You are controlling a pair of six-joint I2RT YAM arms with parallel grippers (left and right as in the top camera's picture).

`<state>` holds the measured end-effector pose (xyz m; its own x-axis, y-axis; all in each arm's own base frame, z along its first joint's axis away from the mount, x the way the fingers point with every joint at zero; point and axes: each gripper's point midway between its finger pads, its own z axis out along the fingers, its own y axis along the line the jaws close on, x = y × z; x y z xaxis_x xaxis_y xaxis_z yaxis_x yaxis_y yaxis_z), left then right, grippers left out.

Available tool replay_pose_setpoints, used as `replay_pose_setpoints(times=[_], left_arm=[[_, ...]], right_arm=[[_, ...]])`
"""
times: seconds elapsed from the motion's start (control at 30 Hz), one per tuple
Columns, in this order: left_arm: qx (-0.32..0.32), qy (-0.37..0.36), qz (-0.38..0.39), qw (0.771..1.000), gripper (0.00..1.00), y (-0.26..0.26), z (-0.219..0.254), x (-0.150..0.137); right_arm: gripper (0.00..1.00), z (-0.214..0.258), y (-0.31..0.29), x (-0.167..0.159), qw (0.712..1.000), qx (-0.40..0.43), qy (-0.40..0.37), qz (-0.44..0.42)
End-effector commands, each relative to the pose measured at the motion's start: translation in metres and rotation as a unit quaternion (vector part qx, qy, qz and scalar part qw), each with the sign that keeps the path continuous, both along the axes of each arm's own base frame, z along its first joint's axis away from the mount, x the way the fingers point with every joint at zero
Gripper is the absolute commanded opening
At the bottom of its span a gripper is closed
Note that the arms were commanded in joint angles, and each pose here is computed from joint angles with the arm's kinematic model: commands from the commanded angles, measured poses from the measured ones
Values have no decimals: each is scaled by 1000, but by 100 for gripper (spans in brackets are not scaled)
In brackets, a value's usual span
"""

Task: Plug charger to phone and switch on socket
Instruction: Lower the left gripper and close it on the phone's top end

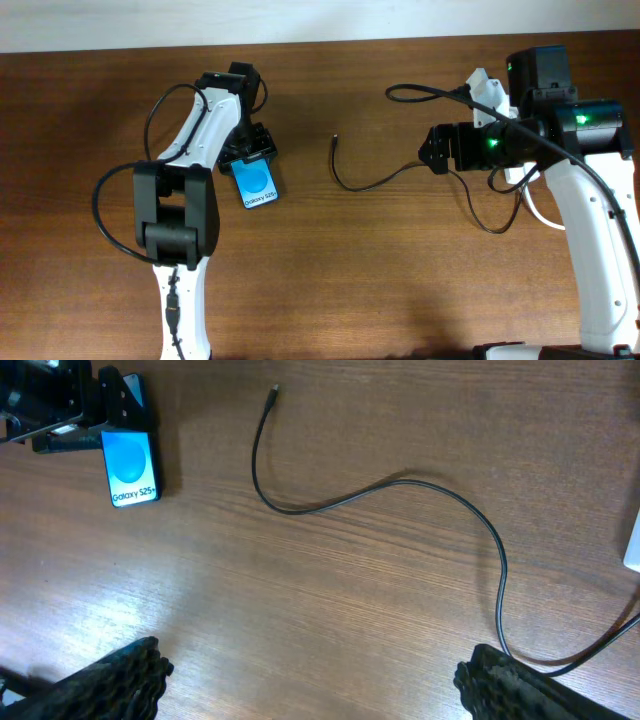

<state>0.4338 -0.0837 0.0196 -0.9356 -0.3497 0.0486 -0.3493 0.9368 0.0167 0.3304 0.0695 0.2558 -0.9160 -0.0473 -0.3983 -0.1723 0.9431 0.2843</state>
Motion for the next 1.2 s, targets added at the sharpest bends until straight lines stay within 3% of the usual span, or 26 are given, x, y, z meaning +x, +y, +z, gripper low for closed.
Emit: replay_pose_setpoints(times=[0.0,0.23,0.33,0.7,0.9,1.17], left_arm=[[2,-17,9,1000,79,2,5,9],[6,4,5,1000,95,2,-27,-7],[7,9,5,1000,95,2,-31,-11],[6,7,46,999,91,-2,-31,-10],[-2,0,55,998,74,-5,-32,-6],[-14,-6,70,997,67,5,-3,6]], right_arm=[[99,4,1,3,1000,7,-5,1],[98,3,1,1,1000,6,0,1],[98,3,1,1,1000,6,0,1],[98,3,1,1,1000,6,-1,1],[98,3,1,1,1000,6,0,1],[99,3,1,2,1000,6,-1,1]])
